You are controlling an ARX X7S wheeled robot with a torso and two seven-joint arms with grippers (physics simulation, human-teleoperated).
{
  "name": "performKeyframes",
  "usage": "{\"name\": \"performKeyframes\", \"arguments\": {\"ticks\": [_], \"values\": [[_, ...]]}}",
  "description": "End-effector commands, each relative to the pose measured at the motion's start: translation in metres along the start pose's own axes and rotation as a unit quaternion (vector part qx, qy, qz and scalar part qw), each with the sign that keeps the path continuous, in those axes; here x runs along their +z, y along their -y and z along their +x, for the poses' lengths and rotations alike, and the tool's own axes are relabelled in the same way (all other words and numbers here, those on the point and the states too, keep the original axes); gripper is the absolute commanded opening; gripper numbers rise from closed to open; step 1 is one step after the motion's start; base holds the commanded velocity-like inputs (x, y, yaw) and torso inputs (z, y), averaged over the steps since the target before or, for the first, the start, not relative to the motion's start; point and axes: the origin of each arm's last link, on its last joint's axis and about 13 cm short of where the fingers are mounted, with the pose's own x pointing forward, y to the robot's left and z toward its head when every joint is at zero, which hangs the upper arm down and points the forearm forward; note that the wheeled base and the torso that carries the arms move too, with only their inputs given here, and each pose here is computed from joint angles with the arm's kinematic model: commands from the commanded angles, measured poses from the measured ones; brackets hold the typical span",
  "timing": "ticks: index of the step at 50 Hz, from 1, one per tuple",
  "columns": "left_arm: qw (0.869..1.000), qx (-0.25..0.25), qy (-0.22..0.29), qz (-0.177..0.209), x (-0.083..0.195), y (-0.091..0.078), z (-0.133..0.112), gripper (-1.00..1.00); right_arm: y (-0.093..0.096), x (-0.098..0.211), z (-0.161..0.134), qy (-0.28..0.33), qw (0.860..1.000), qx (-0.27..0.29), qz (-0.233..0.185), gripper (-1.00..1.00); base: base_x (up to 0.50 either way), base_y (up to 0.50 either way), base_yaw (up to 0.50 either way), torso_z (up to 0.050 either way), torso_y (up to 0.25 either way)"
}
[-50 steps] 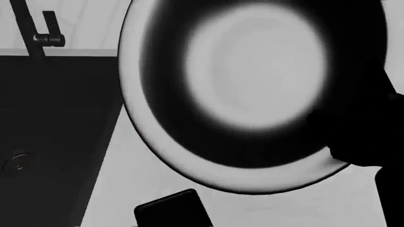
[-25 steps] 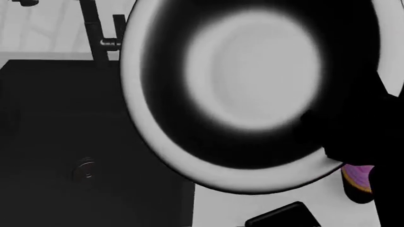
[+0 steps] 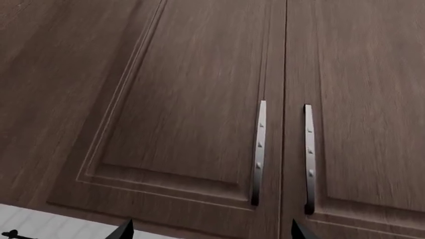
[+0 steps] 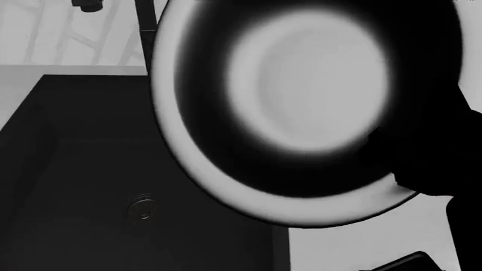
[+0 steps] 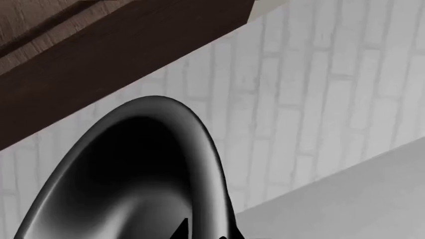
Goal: Move the fresh-baked cupcake off the tray onto the counter, and place the bowl used for mixing into the sink.
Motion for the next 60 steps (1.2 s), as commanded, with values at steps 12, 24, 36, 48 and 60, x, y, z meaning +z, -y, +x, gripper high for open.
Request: {"name": "performKeyframes", "arguments": {"ticks": [12,24,36,48,60], "values": [[1.000,-0.003,-0.001,-0.002,0.000,0.000,-0.001,1.00,0.001,0.000,0.002,0.004,1.000,-0.004,0.005,-1.00,0.11,-0.03,0.00,0.000,0.001],[1.000,-0.003,0.000,-0.001,0.000,0.000,-0.001,1.00,0.002,-0.001,0.004,0.003,1.000,-0.004,0.001,-1.00,0.34,0.00,0.00,0.000,0.001],[1.000,-0.001,0.000,-0.005,0.002,0.000,-0.001,1.00,0.002,-0.005,0.005,-0.008,1.000,-0.010,-0.003,-1.00,0.19,0.00,0.00,0.000,0.002],[1.000,0.000,-0.006,-0.020,0.006,-0.001,0.000,1.00,0.004,-0.043,0.000,-0.121,0.988,-0.051,-0.078,-1.00,0.00,0.00,0.00,0.000,0.000],[1.000,0.004,-0.005,-0.020,0.008,-0.003,0.000,1.00,-0.016,-0.052,-0.006,-0.173,0.972,-0.021,-0.157,-1.00,0.00,0.00,0.00,0.000,0.001]]}}
